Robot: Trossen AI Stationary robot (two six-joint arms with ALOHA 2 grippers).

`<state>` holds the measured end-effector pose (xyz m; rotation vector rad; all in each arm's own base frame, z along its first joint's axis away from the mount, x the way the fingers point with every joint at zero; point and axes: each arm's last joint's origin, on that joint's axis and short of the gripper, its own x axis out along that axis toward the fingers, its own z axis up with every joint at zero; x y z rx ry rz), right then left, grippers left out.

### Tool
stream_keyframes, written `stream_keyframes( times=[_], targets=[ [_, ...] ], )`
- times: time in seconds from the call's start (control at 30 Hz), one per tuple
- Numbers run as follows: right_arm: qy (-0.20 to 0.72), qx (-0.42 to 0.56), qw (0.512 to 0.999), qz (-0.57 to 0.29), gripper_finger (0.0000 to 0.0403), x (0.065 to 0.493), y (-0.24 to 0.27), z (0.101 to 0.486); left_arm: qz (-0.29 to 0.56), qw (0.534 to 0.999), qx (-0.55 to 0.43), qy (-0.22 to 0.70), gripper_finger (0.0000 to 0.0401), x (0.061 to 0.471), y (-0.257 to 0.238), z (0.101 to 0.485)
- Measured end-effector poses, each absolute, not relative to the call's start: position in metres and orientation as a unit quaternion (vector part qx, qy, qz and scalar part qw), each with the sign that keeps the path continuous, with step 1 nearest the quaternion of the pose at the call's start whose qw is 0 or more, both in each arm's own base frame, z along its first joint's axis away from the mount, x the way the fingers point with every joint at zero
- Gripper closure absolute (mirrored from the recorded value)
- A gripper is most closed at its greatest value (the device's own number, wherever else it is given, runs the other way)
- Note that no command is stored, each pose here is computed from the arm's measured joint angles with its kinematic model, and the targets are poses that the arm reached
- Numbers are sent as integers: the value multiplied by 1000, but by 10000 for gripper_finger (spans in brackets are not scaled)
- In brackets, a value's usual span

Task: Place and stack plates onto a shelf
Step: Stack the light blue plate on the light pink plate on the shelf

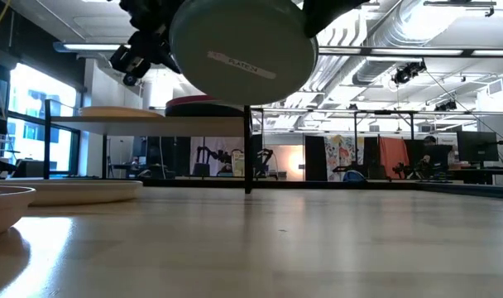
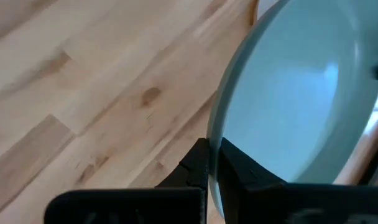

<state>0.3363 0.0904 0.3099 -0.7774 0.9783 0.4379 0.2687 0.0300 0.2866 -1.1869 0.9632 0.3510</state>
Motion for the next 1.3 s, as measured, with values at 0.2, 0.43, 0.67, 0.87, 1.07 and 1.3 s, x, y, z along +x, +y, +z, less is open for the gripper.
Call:
stream_keyframes(
  times=[0.2, 0.43, 0.67, 0.87, 1.07, 1.3],
  targets=[
    [461, -365, 784, 200, 403, 335, 90, 309, 161, 702, -533, 444, 279, 277, 30, 277],
    [463, -364, 782, 204, 403, 335, 90, 309, 151, 724, -518, 428, 302, 284, 31, 276],
    [467, -365, 779, 207, 403, 334, 90, 308, 154, 735, -505, 425, 373, 284, 32, 277],
    [465, -365, 780, 206, 403, 334, 90, 309, 165, 746, -493, 417, 394, 284, 33, 277],
    [461, -364, 783, 204, 403, 335, 90, 309, 162, 749, -491, 414, 394, 285, 33, 278],
    [457, -348, 794, 198, 387, 336, 91, 310, 160, 748, -492, 416, 394, 284, 33, 278]
  ],
)
